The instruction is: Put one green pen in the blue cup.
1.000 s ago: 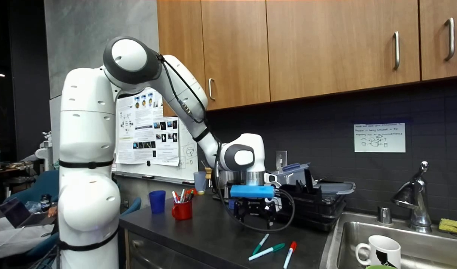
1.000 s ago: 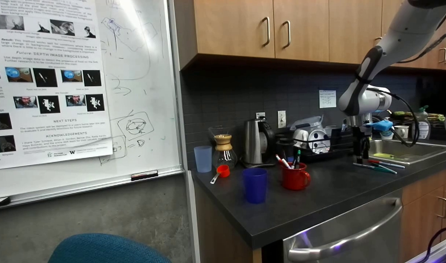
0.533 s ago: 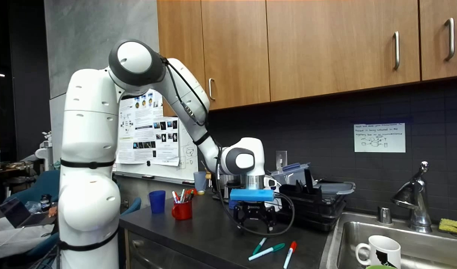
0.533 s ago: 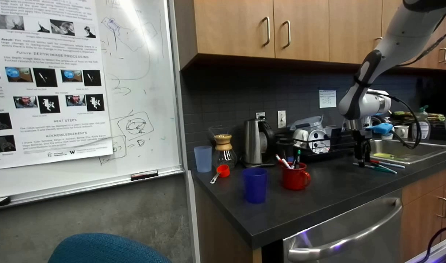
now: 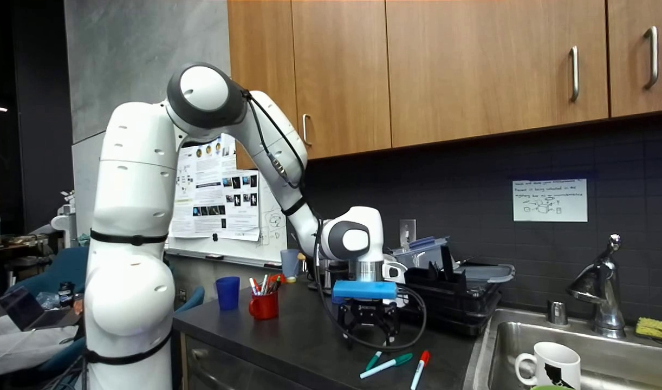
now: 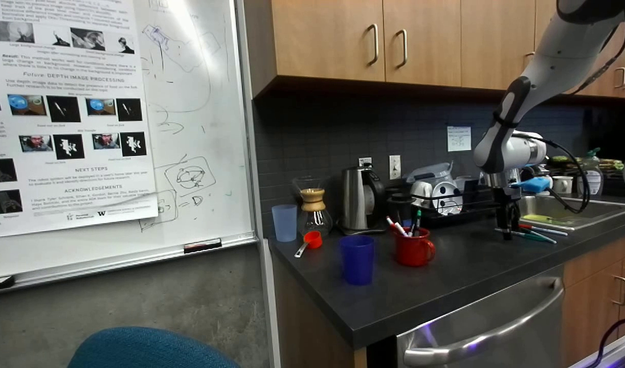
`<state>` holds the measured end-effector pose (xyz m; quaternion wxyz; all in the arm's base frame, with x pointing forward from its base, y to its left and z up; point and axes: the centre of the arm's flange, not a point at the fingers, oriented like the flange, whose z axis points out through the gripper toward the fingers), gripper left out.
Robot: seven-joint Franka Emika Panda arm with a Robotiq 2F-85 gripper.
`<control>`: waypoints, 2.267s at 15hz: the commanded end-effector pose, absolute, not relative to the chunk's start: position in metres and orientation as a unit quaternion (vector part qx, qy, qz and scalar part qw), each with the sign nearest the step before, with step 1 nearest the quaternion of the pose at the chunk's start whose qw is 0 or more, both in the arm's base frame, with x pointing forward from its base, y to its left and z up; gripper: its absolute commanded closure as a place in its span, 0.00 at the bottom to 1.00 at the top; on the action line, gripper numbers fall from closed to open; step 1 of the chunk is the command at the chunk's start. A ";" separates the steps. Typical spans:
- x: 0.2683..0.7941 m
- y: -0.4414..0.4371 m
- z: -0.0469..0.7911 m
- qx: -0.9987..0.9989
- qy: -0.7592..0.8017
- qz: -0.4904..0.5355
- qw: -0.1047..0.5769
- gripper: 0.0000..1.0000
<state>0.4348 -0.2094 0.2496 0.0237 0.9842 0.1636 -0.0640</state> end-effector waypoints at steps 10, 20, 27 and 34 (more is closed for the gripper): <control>0.440 -0.206 0.252 0.983 0.169 -0.064 0.021 0.64; 0.435 -0.196 0.260 0.979 0.189 -0.065 0.029 0.97; 0.416 -0.176 0.292 0.966 0.242 -0.061 0.068 0.97; 0.379 -0.129 0.335 0.948 0.303 -0.037 0.088 0.97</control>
